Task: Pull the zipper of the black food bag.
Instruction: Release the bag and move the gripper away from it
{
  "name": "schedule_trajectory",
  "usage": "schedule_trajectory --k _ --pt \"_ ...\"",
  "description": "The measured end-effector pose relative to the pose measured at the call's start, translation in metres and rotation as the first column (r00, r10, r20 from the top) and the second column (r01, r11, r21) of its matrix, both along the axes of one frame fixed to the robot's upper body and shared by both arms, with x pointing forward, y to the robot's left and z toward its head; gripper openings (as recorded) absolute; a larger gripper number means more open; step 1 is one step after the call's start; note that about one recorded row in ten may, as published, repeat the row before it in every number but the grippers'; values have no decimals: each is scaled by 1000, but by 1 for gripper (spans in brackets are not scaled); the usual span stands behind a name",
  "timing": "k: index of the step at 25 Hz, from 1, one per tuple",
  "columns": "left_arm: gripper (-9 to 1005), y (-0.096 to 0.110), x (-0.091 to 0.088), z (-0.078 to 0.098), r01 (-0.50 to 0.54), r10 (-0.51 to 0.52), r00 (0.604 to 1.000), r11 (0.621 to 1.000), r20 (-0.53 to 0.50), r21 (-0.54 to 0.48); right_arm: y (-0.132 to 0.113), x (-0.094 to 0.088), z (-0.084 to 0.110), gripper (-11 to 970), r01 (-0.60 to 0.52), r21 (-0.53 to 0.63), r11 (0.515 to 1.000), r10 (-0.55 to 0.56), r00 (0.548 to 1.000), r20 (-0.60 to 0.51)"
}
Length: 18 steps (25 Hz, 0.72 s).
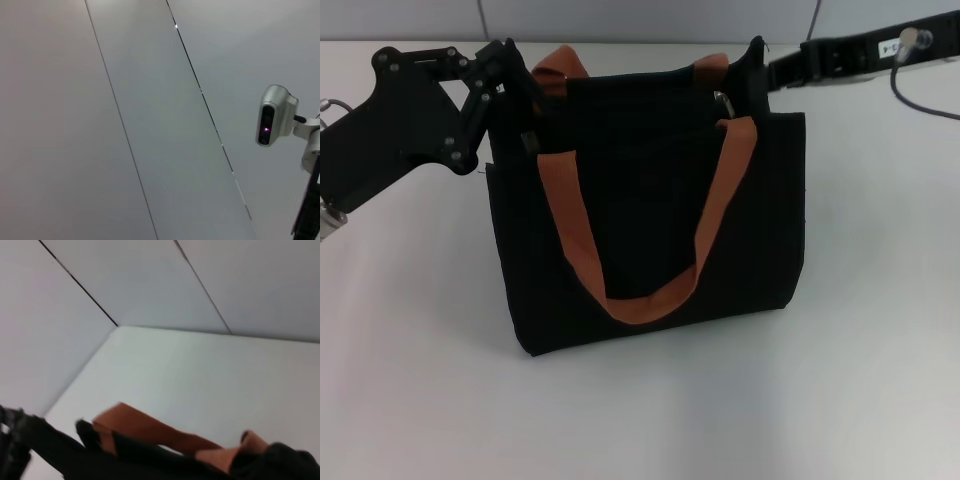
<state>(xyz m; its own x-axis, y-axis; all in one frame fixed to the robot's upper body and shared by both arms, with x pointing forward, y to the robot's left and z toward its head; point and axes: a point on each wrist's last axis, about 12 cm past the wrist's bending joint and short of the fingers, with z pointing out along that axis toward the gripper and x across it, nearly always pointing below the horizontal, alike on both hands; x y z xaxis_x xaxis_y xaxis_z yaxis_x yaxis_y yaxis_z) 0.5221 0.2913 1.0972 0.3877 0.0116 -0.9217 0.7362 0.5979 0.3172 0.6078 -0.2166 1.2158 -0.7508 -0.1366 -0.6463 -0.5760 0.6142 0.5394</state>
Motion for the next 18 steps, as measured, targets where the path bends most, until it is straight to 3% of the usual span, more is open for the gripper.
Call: schedule_trajectory --k 2,8,14,18 --pt "70 0 0 0 -1 1 1000 1000 -1 -1 -11 -2 -1 51 -2 93 996 0 1000 23" --pt "72 0 -2 -1 0 0 1000 1000 -6 -5 -29 -11 -7 82 -14 228 974 -8 995 97" --pt "73 1 -1 -3 -2 0 998 999 -67 -33 -39 -30 -21 253 -146 388 910 70 976 205" --pt "74 5 -1 -4 8 -17 990 998 -142 -65 -40 -43 -34 435 -275 430 860 156 944 292"
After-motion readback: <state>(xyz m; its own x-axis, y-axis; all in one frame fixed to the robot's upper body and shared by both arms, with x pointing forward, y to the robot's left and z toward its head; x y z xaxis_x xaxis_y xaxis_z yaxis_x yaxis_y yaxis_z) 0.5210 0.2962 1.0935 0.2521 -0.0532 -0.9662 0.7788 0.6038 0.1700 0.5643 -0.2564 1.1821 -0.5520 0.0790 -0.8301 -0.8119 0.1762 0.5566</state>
